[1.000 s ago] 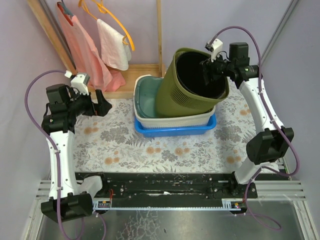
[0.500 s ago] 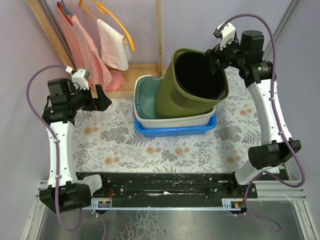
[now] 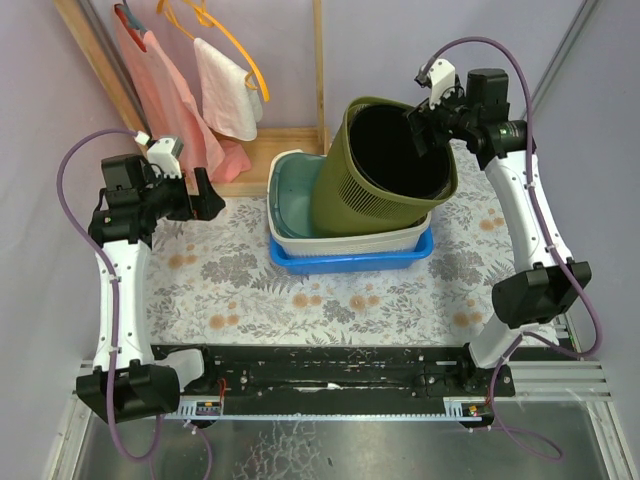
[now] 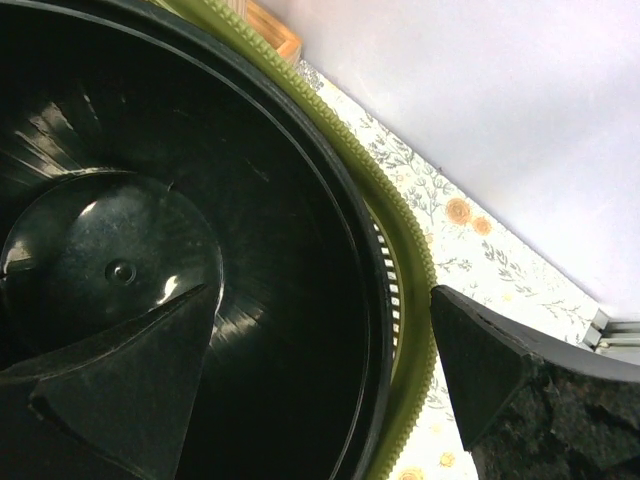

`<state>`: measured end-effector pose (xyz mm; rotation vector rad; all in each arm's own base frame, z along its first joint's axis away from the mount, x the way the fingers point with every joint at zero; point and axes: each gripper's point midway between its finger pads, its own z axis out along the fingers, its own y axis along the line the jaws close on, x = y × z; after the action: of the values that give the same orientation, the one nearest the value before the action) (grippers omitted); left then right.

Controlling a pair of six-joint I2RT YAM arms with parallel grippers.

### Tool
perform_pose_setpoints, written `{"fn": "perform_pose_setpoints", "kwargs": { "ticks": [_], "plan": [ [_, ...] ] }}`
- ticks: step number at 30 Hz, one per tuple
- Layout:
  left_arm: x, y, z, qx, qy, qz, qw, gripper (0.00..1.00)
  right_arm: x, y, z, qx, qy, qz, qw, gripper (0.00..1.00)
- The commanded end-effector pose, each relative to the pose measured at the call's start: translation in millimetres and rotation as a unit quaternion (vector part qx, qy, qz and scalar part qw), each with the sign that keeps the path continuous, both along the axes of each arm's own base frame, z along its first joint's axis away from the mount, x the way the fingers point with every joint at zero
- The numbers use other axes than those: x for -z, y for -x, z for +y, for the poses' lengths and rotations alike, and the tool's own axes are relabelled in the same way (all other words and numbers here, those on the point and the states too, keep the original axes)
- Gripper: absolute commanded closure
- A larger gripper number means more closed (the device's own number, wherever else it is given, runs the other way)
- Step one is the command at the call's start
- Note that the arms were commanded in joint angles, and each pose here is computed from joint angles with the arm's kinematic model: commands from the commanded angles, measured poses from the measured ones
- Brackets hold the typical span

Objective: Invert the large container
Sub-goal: Pick up the container from the container.

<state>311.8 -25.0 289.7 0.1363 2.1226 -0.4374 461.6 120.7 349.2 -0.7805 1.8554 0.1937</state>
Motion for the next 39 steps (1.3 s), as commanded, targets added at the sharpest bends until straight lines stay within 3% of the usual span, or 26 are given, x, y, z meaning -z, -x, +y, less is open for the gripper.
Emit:
{"fn": "perform_pose_setpoints", "kwargs": {
  "ticks": [1,12,15,21,26,30,35,39],
  "plan": [
    [-8.4,-7.9,1.6,-0.01,-0.005,-0.023,1.0,0.0,-9.4,-6.1,3.8,-0.005,-0.001,-0.015,1.0,0.04],
    [-4.2,-7.8,2.3,-0.016,-0.01,-0.025,1.0,0.0,3.9,-13.4,8.2,-0.01,-0.006,-0.002,1.0,0.04],
    [-1.3,-8.0,2.8,-0.016,-0.012,-0.022,1.0,0.0,7.4,-13.2,11.8,-0.016,-0.014,0.007,1.0,0.08],
    [-2.3,-7.5,2.7,-0.017,-0.013,-0.025,0.999,0.0,18.3,-4.1,21.9,-0.042,-0.03,0.045,0.998,0.37],
    [-3.2,-6.6,2.5,-0.016,-0.014,-0.027,0.999,0.0,31.1,-5.9,17.5,-0.04,-0.009,0.053,0.998,0.74],
    [-2.0,-5.7,2.2,-0.015,-0.014,-0.026,0.999,0.0,32.3,-1.7,18.1,-0.051,-0.002,0.062,0.997,0.99],
    [-4.7,-4.4,0.4,-0.011,-0.015,-0.027,0.999,0.0,12.4,4.1,19.0,-0.055,-0.005,0.061,0.997,1.0],
    [-19.0,-4.7,0.1,-0.008,-0.023,-0.036,0.999,0.0,-62.9,22.2,24.4,-0.068,-0.038,0.003,0.997,1.0]
  ]
}}
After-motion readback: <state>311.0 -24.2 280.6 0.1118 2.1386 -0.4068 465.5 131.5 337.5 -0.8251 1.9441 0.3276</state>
